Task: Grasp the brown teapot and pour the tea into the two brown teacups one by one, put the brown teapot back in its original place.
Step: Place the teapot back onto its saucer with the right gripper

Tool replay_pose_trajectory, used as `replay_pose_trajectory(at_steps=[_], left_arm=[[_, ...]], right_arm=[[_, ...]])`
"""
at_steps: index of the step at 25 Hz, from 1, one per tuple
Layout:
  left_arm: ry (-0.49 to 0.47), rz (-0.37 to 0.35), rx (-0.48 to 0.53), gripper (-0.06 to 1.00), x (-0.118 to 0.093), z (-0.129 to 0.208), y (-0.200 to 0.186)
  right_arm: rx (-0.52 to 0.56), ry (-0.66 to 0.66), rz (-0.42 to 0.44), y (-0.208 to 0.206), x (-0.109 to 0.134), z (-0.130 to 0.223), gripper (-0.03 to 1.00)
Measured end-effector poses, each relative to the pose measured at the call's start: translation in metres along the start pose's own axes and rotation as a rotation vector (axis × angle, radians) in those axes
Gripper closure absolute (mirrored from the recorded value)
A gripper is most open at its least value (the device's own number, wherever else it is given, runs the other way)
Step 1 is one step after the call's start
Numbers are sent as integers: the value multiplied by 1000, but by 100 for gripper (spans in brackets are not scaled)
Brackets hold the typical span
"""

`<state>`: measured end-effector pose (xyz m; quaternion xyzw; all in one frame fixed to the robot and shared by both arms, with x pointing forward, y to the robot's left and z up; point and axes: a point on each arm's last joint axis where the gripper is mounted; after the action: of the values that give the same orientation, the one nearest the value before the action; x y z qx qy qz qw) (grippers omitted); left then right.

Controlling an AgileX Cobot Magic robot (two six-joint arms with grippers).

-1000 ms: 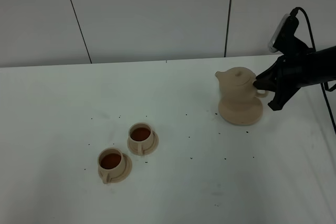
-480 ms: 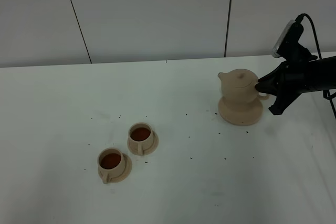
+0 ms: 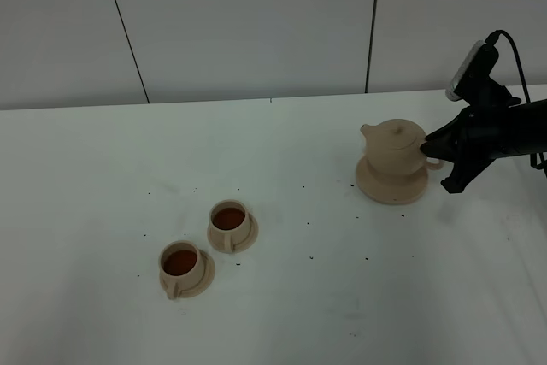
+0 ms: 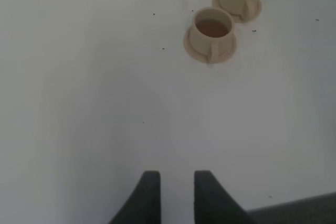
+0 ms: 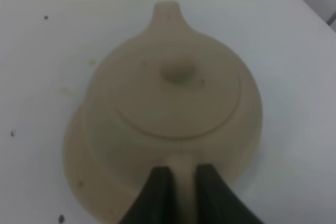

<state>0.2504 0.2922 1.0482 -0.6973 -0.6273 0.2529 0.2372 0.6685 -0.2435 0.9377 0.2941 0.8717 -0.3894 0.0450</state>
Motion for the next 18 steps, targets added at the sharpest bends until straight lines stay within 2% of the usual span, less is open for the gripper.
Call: replay_pose_trajectory(at_steps=[11,18], left_arm=[[0,0,0,71,0,0,0],[0,0,0,71,0,0,0]], right_arm=[[0,3,1,-1,-1,1,87],[9,-1,-16,4,8,0,87]])
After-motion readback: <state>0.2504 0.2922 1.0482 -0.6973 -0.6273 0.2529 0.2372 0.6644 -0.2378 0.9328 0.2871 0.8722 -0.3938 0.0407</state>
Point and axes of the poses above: a point on each arm's last joint axis where the gripper is mounted, y pointing out along that axis toward the gripper, x along the wrist's bending axis when the last joint is at zero, z = x × y, and after that the axes turned 5 degrees about -y, right-handed
